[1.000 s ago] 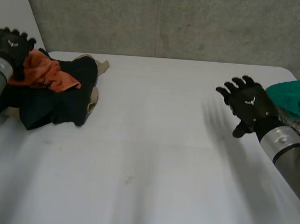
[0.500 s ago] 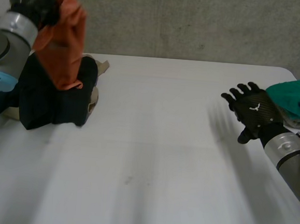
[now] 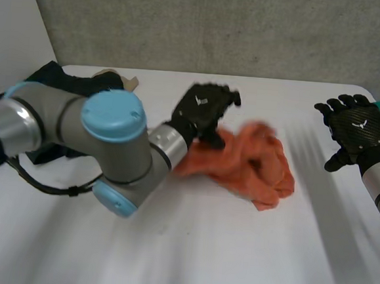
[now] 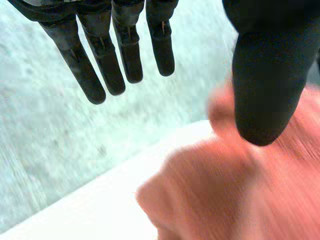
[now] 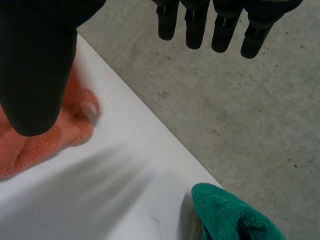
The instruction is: Fold the laundry.
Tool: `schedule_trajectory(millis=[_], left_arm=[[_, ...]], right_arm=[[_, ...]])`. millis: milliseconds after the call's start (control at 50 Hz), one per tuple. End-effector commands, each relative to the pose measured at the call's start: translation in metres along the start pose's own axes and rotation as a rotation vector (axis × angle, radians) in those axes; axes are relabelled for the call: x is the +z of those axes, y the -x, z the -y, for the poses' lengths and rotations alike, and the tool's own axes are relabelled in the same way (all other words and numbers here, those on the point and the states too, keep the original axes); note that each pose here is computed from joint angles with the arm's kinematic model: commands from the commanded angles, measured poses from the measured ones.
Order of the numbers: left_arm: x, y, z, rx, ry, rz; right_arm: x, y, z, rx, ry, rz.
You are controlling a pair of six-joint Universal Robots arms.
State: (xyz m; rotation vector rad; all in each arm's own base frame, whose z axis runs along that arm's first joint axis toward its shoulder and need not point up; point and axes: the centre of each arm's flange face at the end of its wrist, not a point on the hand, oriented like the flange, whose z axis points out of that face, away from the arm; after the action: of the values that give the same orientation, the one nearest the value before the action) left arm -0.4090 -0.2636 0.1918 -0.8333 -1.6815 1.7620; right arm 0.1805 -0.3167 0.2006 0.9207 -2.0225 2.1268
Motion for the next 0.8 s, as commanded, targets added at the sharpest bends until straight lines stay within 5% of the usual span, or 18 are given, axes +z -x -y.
schedule_trajectory(millis=[20, 180, 340, 500, 640, 800], left_arm=[[-0.010, 0.011, 0.014, 0.093, 0.037, 0.054], [-0.048, 0.030, 0.036, 0.106, 0.110, 0.204], [-0.076, 0.004, -0.005, 0.100, 0.247, 0.148], [-0.068, 0.002, -0.052, 0.107, 0.306, 0.166], [-0.069, -0.004, -0.056, 0.103, 0.294, 0.135], [-0.056, -0.017, -0.034, 0.117, 0.164, 0.089]], right_arm=[[0.000, -0.002, 0.002, 0.005, 0.014, 0.003], [-0.010, -0.004, 0.017, 0.085, 0.133, 0.072], [-0.010, -0.003, 0.025, 0.139, 0.259, 0.182], [0.026, 0.016, 0.016, 0.033, 0.119, 0.268], [0.029, 0.029, -0.005, -0.062, 0.190, 0.252], [0.020, 0.032, -0.021, -0.005, 0.298, 0.181]])
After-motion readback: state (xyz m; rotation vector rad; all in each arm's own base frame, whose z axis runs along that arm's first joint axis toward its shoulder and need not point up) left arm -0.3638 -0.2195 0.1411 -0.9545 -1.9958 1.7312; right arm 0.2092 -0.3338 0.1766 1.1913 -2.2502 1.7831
